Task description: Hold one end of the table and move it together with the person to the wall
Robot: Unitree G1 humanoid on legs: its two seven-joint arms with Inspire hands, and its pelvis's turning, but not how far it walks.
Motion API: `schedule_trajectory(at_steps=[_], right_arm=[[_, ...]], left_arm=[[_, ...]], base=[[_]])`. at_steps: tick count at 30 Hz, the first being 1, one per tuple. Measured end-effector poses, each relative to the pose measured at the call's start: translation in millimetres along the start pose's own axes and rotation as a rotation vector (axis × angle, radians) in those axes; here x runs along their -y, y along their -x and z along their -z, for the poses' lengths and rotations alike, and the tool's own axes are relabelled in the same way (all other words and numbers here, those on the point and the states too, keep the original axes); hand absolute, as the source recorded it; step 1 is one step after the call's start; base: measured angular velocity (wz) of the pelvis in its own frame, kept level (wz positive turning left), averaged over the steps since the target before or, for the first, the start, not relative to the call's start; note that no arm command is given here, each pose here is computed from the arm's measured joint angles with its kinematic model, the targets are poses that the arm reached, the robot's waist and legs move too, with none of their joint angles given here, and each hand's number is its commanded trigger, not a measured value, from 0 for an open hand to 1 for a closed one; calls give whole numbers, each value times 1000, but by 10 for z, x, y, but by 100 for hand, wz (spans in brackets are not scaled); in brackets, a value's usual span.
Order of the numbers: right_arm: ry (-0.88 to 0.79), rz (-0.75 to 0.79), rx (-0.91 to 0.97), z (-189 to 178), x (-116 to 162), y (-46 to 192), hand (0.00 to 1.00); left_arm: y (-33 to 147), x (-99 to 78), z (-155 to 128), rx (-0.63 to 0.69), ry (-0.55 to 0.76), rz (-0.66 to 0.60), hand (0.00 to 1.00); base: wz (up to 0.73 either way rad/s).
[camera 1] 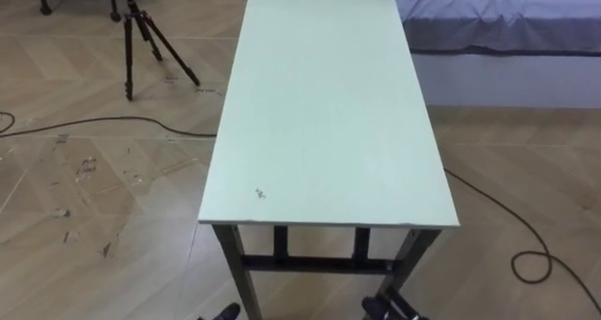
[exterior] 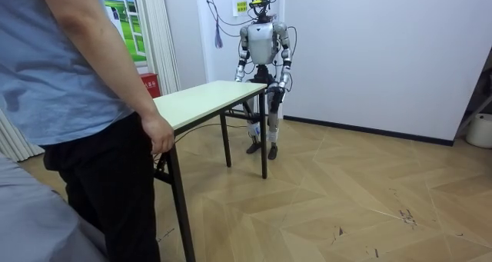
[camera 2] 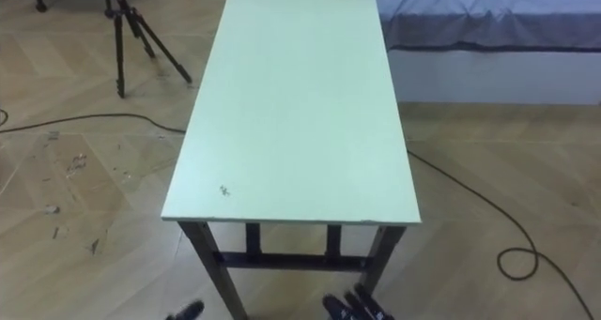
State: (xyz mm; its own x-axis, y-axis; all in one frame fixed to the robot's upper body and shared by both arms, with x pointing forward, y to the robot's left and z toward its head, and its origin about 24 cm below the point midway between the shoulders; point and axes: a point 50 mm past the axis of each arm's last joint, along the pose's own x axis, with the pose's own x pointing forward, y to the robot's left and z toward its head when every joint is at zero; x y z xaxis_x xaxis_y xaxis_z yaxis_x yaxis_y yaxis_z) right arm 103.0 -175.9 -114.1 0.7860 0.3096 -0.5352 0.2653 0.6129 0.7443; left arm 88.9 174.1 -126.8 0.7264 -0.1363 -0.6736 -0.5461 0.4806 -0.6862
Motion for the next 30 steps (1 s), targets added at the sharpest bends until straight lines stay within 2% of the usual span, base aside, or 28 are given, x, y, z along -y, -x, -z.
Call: schedule_trajectory(at_steps=[2, 4, 9, 14, 20, 30], right_arm=[[-15, -86, 30, -43, -154, -37, 0], [-26, -124, 37, -50, -210, -51, 0], [-53, -180, 26, -27, -308, -53, 0], [-31, -237, 35, -83, -415, -91, 0], [-11, -276, 37, -134, -473, -142, 0], [12, -335, 47, -235, -598, -235, 0]], left_arm=[[-23, 199, 23, -7, -1, 113, 0], [-37, 309, 62, -25, -12, 178, 0], [-10, 519, 94, -30, 32, 279, 0], [-29, 738, 6, -1, 51, 370, 0], [-59, 869, -67, 12, 38, 416, 0], [-79, 951, -130, 18, 54, 447, 0]], base=[[0], [0], [0], [0], [-3], [-1]])
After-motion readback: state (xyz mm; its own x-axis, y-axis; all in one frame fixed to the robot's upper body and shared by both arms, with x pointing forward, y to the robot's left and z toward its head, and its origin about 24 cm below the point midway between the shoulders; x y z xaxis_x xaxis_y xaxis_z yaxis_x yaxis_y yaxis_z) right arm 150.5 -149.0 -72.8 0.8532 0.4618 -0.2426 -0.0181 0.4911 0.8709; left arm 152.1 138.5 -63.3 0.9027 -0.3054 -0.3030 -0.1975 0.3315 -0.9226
